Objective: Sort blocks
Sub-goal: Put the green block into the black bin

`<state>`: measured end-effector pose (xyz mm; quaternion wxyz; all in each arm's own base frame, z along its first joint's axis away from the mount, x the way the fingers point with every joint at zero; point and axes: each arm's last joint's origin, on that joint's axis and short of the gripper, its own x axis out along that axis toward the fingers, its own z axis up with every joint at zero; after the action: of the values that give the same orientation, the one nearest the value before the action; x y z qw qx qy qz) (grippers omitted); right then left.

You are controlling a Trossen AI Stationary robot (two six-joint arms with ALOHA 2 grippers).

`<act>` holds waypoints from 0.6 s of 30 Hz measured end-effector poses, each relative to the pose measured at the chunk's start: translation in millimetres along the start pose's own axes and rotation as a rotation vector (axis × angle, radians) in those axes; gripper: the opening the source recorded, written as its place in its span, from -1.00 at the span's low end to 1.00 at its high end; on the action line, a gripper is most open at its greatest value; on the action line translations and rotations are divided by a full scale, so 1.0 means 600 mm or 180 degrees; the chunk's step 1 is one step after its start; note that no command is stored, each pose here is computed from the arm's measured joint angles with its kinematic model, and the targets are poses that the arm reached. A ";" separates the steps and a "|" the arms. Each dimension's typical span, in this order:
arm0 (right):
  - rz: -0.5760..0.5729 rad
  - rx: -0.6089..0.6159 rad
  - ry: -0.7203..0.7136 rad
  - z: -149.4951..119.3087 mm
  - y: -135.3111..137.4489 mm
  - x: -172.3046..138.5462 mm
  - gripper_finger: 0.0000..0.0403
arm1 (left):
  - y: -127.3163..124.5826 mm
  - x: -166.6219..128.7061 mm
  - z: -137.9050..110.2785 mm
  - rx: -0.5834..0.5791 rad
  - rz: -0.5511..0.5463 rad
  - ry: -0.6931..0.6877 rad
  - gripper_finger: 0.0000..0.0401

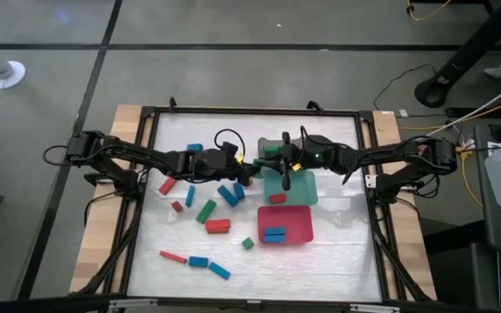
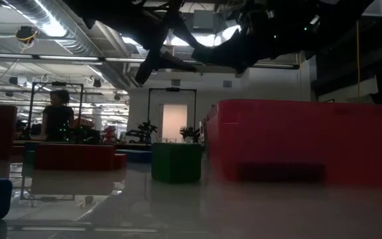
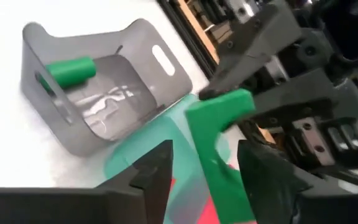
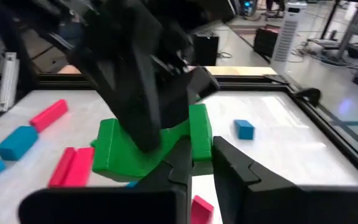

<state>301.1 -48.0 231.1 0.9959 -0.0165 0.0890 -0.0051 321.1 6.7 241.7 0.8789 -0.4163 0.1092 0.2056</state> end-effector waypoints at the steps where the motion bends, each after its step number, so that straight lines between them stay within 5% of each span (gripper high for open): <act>1: -0.0032 0.0005 0.0011 -0.001 -0.005 -0.001 -0.79 | 0.001 -0.001 0.005 0.0064 -0.0021 0.0009 -0.14; 10: -0.0370 0.0101 0.0440 -0.021 -0.059 -0.019 -0.78 | 0.009 -0.044 0.044 0.0316 -0.0041 0.0225 -0.13; 18: -0.0946 0.0147 0.1053 -0.054 -0.112 -0.043 -0.77 | -0.017 -0.049 0.003 0.0668 -0.0331 0.0550 -0.12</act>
<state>269.2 -115.6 205.9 0.9561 -0.0055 0.2477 -0.1564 299.8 -5.7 260.5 0.9144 -0.3433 0.1837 0.1105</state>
